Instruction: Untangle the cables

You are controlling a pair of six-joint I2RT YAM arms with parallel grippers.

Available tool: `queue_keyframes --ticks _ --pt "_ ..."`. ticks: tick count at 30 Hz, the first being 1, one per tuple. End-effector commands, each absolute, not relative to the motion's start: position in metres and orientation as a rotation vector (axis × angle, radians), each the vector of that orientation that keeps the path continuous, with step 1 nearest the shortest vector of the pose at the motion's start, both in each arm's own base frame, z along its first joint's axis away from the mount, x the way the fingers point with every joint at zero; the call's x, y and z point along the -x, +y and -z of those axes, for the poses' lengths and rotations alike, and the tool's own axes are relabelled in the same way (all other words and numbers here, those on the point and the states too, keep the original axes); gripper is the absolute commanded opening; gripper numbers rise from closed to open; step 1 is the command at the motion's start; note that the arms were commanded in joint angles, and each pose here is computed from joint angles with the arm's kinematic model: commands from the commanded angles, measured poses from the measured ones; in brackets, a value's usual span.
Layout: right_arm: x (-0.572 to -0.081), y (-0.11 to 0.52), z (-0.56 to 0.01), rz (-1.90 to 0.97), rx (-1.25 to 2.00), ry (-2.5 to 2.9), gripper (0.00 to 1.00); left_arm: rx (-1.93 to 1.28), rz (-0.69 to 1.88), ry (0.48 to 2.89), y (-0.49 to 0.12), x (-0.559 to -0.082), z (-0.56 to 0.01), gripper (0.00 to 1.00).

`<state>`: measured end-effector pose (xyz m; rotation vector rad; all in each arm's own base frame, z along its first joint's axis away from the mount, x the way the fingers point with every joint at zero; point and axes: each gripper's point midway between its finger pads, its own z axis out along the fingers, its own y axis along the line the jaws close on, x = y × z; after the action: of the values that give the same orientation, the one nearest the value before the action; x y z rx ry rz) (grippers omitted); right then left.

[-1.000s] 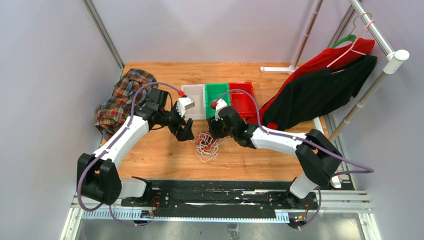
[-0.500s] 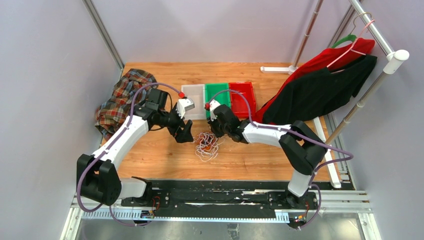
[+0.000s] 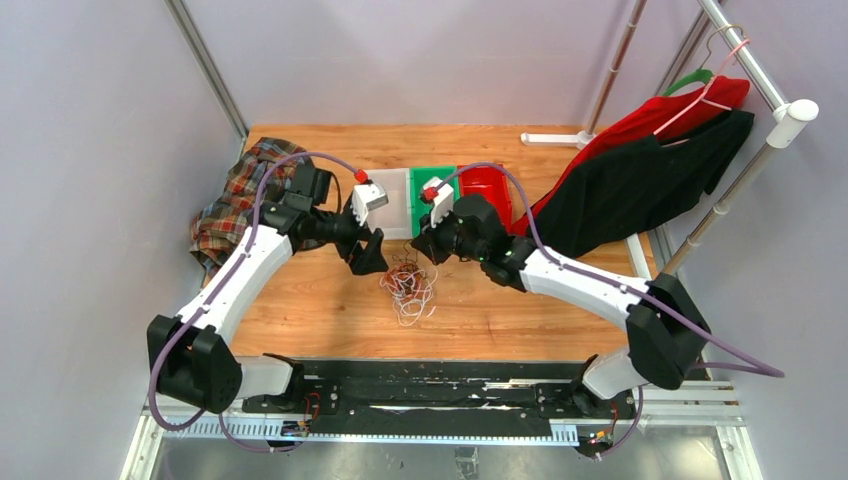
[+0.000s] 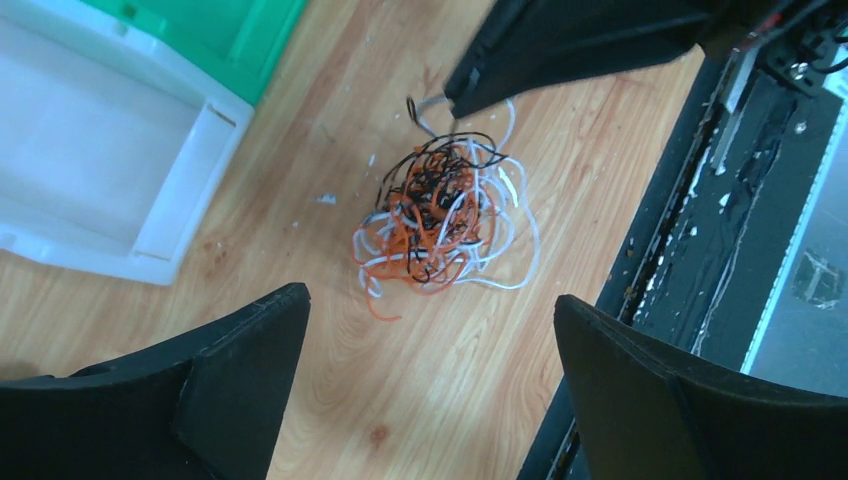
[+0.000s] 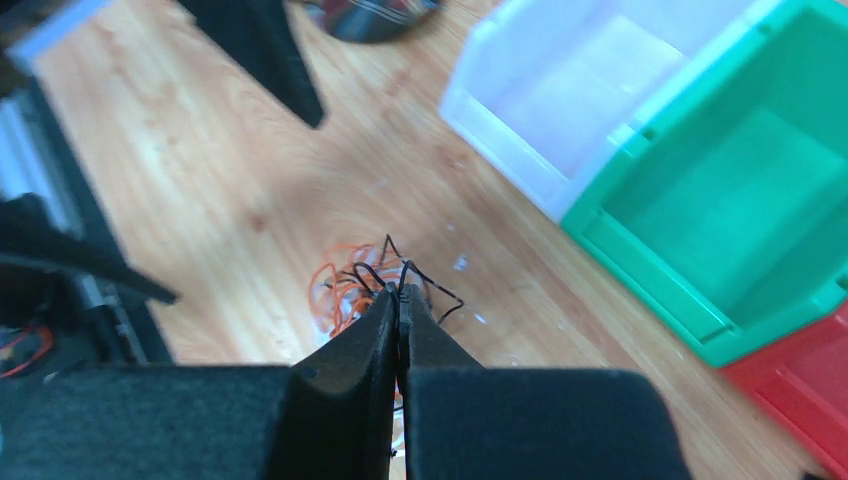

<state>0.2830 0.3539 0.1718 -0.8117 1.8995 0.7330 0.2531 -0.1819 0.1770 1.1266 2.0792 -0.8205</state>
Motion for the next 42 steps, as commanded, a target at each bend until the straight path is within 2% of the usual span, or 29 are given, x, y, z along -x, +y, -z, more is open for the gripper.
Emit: queue_keyframes --ticks 1,8,16,20,24,29,31,33,34,39,42 --pt "-0.251 0.368 -0.212 -0.963 0.879 1.802 0.01 -1.153 0.882 1.964 -0.193 -0.249 -0.210 0.96" --pt "-0.222 0.380 -0.249 -1.124 0.952 1.713 0.01 -1.203 0.958 1.872 -0.207 -0.242 -0.228 0.92" --pt "-0.198 0.389 -0.263 -1.255 1.075 1.703 0.01 -1.279 1.018 1.832 -0.220 -0.229 -0.222 0.76" --pt "-0.195 0.387 -0.263 -1.256 1.097 1.715 0.01 -1.304 1.102 1.817 -0.226 -0.219 -0.215 0.59" --pt "-0.194 0.384 -0.265 -1.257 1.069 1.715 0.01 -1.288 1.191 1.825 -0.230 -0.210 -0.215 0.31" --pt "-0.195 0.383 -0.274 -1.282 1.005 1.676 0.01 -1.267 1.240 1.826 -0.230 -0.199 -0.219 0.07" --pt "-0.195 0.382 -0.277 -1.290 0.979 1.657 0.01 -1.251 1.251 1.833 -0.230 -0.196 -0.221 0.01" --pt "-0.200 0.380 -0.277 -1.268 0.949 1.661 0.01 -1.231 1.253 1.849 -0.229 -0.194 -0.224 0.01" --pt "-0.203 0.378 -0.276 -1.249 0.933 1.670 0.06 -1.222 1.245 1.854 -0.228 -0.194 -0.226 0.01" --pt "-0.216 0.357 -0.275 -1.159 0.807 1.655 0.47 -1.117 1.179 1.901 -0.225 -0.201 -0.235 0.01" --pt "-0.215 0.343 -0.265 -1.117 0.760 1.631 0.64 -1.020 1.145 1.878 -0.227 -0.211 -0.248 0.01"
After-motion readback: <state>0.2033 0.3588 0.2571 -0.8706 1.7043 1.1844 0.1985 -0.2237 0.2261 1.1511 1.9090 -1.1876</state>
